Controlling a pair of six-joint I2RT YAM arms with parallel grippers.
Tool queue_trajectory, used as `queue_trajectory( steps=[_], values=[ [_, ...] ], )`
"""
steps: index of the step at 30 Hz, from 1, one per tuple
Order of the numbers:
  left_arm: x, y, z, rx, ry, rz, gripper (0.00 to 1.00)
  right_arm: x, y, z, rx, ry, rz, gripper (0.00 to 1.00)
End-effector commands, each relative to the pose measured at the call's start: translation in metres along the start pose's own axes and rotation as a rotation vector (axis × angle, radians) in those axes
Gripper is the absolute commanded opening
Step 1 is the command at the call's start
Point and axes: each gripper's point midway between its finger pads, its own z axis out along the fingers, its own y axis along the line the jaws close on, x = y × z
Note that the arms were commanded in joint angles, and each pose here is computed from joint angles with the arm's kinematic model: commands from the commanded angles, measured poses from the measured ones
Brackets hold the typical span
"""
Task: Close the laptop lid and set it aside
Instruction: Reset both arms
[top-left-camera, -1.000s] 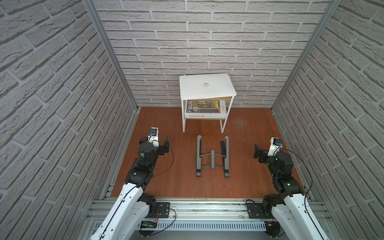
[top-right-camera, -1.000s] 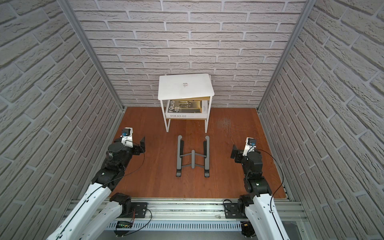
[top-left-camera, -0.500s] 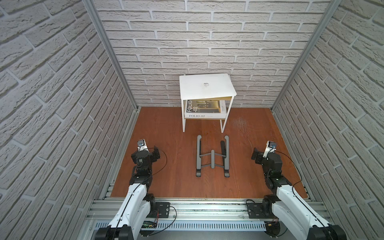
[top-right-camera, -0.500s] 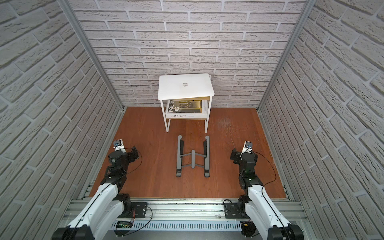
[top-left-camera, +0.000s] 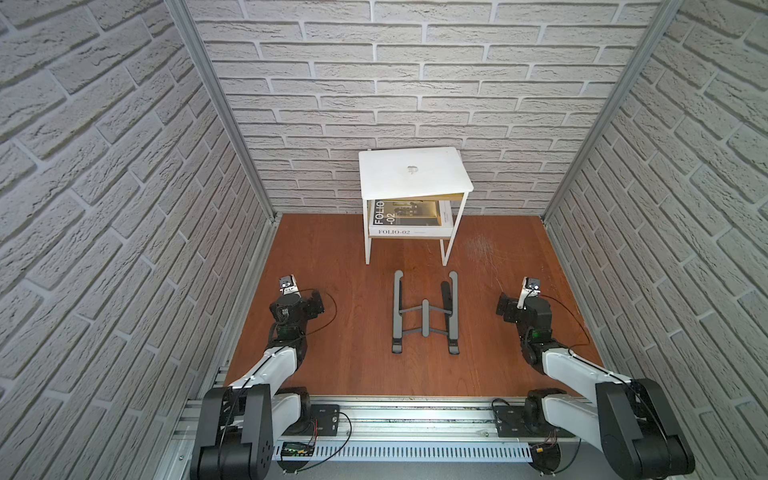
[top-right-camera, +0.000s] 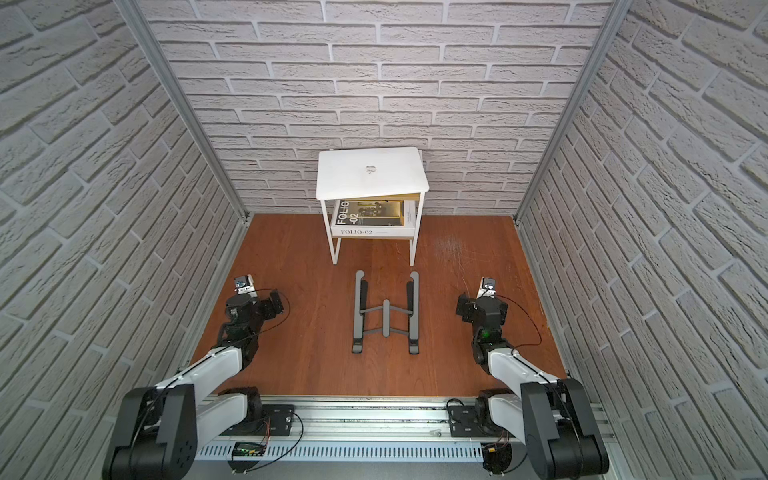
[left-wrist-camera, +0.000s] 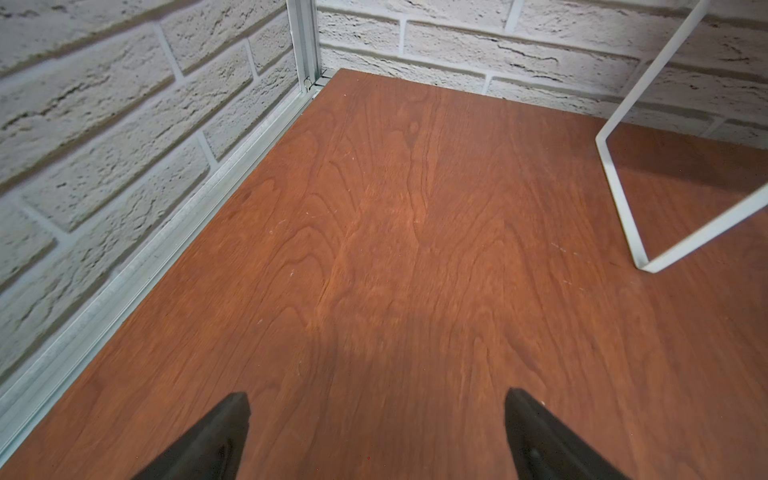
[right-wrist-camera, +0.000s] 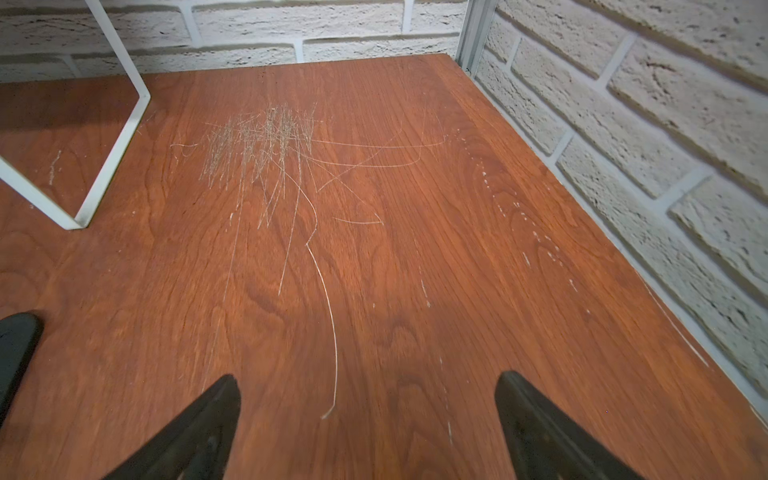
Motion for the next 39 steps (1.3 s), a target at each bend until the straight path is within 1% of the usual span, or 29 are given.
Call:
queue_trajectory(
  steps=[1, 10, 14, 19, 22, 24, 26, 29, 31, 34, 35, 36, 39],
  values=[
    [-0.030, -0.004, 0.004, 0.023, -0.107, -0.019, 0.99, -0.041, 0.008, 0.004, -0.029, -0.131, 0.013, 0.98],
    [-0.036, -0.008, 0.015, 0.055, -0.151, 0.000, 0.99, -0.047, 0.003, 0.015, -0.038, -0.161, 0.040, 0.98],
    [-0.040, -0.011, 0.021, 0.061, -0.162, 0.011, 0.99, -0.048, 0.008, 0.020, -0.079, -0.157, 0.038, 0.98],
    [-0.041, -0.017, 0.034, 0.084, -0.145, 0.022, 0.99, -0.053, 0.010, 0.020, -0.118, -0.192, 0.028, 0.99],
    [-0.041, -0.013, 0.040, 0.061, -0.122, 0.013, 0.98, -0.049, 0.011, 0.024, -0.137, -0.180, 0.033, 0.98],
    [-0.038, -0.015, 0.044, 0.070, -0.107, 0.020, 0.98, -0.047, 0.012, 0.028, -0.141, -0.173, 0.035, 0.98],
    [-0.034, -0.016, 0.045, 0.079, -0.111, 0.021, 0.98, -0.042, 0.014, 0.033, -0.148, -0.155, 0.028, 0.98],
    [-0.033, -0.018, 0.037, 0.095, -0.141, 0.026, 0.98, -0.036, 0.016, 0.040, -0.155, -0.142, 0.026, 0.98],
    [-0.034, -0.022, 0.033, 0.105, -0.159, 0.044, 0.98, -0.034, 0.017, 0.041, -0.154, -0.137, 0.022, 0.98],
    [-0.032, -0.038, 0.035, 0.131, -0.152, 0.115, 0.99, -0.031, 0.023, 0.046, -0.162, -0.113, -0.003, 0.99],
    [-0.030, -0.041, 0.039, 0.125, -0.142, 0.133, 0.98, -0.031, 0.025, 0.049, -0.160, -0.106, -0.012, 1.00],
    [-0.027, -0.040, 0.044, 0.098, -0.132, 0.139, 0.99, -0.030, 0.027, 0.052, -0.152, -0.098, -0.020, 0.98],
    [-0.021, -0.032, 0.053, 0.035, -0.122, 0.125, 0.99, -0.028, 0.026, 0.055, -0.101, -0.083, -0.043, 0.95]
  ],
)
